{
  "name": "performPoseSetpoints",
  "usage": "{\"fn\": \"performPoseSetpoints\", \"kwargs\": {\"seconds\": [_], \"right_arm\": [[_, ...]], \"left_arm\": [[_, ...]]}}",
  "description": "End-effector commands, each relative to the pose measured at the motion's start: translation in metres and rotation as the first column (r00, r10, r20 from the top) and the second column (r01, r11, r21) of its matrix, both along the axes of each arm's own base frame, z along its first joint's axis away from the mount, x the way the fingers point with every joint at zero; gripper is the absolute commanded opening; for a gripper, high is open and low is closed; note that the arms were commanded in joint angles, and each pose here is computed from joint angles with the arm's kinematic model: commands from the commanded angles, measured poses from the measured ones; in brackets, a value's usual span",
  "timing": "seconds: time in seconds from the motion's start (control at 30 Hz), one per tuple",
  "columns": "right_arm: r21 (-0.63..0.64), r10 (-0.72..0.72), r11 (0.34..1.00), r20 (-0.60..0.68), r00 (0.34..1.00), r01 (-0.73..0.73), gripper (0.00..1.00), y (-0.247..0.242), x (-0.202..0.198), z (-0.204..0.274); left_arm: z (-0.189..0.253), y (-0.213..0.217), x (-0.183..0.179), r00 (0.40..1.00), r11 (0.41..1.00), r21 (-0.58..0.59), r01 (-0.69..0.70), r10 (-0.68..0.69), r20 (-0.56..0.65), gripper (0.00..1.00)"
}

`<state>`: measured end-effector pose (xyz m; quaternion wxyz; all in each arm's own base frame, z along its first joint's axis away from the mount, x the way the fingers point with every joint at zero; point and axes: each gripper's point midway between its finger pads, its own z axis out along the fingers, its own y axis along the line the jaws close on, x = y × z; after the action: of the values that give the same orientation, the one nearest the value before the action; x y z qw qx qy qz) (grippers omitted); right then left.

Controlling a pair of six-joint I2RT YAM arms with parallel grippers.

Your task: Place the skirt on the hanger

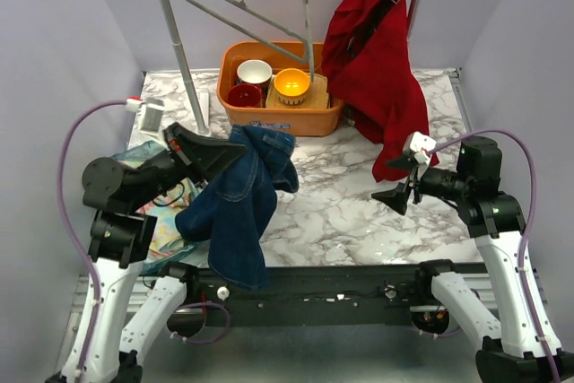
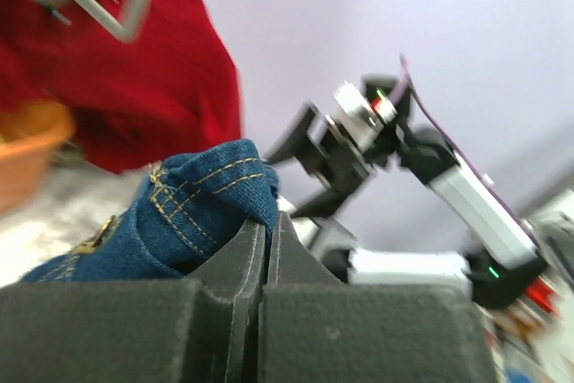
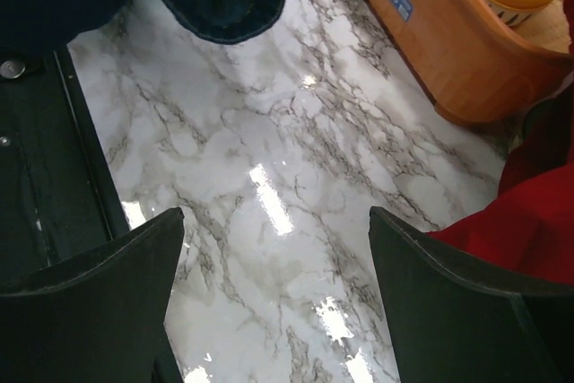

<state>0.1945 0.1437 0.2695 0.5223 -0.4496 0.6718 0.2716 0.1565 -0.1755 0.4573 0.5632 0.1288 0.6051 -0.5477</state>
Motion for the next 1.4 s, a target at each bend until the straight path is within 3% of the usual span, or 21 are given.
{"fn": "performPoseSetpoints", "kwargs": {"seconds": [0.0,0.1,0.13,0.17,0.33,0.57,0.67,0.8,0.97,1.0,1.07,1.1,1.13,1.2,1.27,1.37], "right_arm": [[0.020,0.136,0.991,-0.015,0.991,-0.136,0.90,0.010,-0.023,0.002],[0.034,0.245,0.969,-0.002,0.970,-0.244,0.90,0.018,-0.036,-0.002],[0.025,0.256,0.966,0.018,0.966,-0.257,0.90,0.018,-0.036,-0.001],[0.018,0.258,0.966,0.024,0.966,-0.258,0.90,0.017,-0.036,-0.001],[-0.047,0.171,0.985,0.063,0.983,-0.169,0.90,0.007,-0.028,0.002],[-0.027,0.176,0.984,0.068,0.982,-0.175,0.90,0.009,-0.033,0.005],[-0.035,0.161,0.987,0.053,0.986,-0.159,0.89,0.007,-0.026,0.002],[-0.050,0.126,0.991,0.039,0.991,-0.124,0.86,0.004,-0.013,-0.003],[-0.093,0.106,0.990,-0.016,0.994,-0.107,0.83,-0.001,-0.001,-0.024],[-0.102,0.104,0.989,-0.021,0.994,-0.105,0.83,-0.002,0.000,-0.027],[-0.133,0.094,0.986,-0.030,0.995,-0.098,0.83,-0.006,0.003,-0.039],[-0.144,0.092,0.985,-0.039,0.995,-0.097,0.83,-0.007,0.006,-0.044],[-0.172,0.100,0.980,-0.028,0.995,-0.103,0.83,-0.009,0.008,-0.050],[-0.196,0.105,0.974,-0.059,0.993,-0.114,0.83,-0.012,0.010,-0.067],[-0.239,0.115,0.963,-0.066,0.991,-0.128,0.83,-0.016,0.013,-0.081],[-0.282,0.102,0.951,-0.107,0.989,-0.128,0.83,-0.022,0.019,-0.106]], "left_arm": [[0.003,-0.046,-0.020,0.971,0.973,0.009,0.231,-0.231,0.064,0.00],[-0.004,-0.077,-0.018,0.965,0.965,0.073,0.251,-0.256,0.065,0.00],[-0.018,-0.102,-0.024,0.946,0.941,0.114,0.319,-0.323,0.016,0.00],[-0.011,-0.111,-0.029,0.938,0.933,0.131,0.336,-0.344,0.041,0.00],[-0.025,-0.161,-0.017,0.918,0.899,0.220,0.379,-0.395,0.031,0.00],[-0.014,-0.204,0.005,0.894,0.874,0.249,0.417,-0.444,0.064,0.00],[-0.039,-0.214,0.017,0.900,0.863,0.303,0.405,-0.434,0.033,0.00],[-0.099,-0.197,0.041,0.946,0.854,0.416,0.314,-0.321,-0.054,0.00],[-0.177,-0.129,0.077,0.978,0.864,0.479,0.154,-0.065,-0.198,0.00],[-0.216,-0.115,0.075,0.961,0.845,0.511,0.158,-0.013,-0.277,0.00],[-0.240,-0.100,0.066,0.933,0.860,0.488,0.150,0.041,-0.359,0.00],[-0.277,-0.090,0.055,0.896,0.848,0.502,0.169,0.081,-0.437,0.00],[-0.280,-0.087,0.049,0.873,0.878,0.456,0.148,0.101,-0.478,0.00],[-0.320,-0.076,0.032,0.817,0.871,0.468,0.150,0.157,-0.555,0.00],[-0.330,-0.067,0.026,0.788,0.880,0.466,0.095,0.220,-0.575,0.01],[-0.340,-0.046,0.018,0.754,0.875,0.484,0.015,0.307,-0.580,0.27]]}}
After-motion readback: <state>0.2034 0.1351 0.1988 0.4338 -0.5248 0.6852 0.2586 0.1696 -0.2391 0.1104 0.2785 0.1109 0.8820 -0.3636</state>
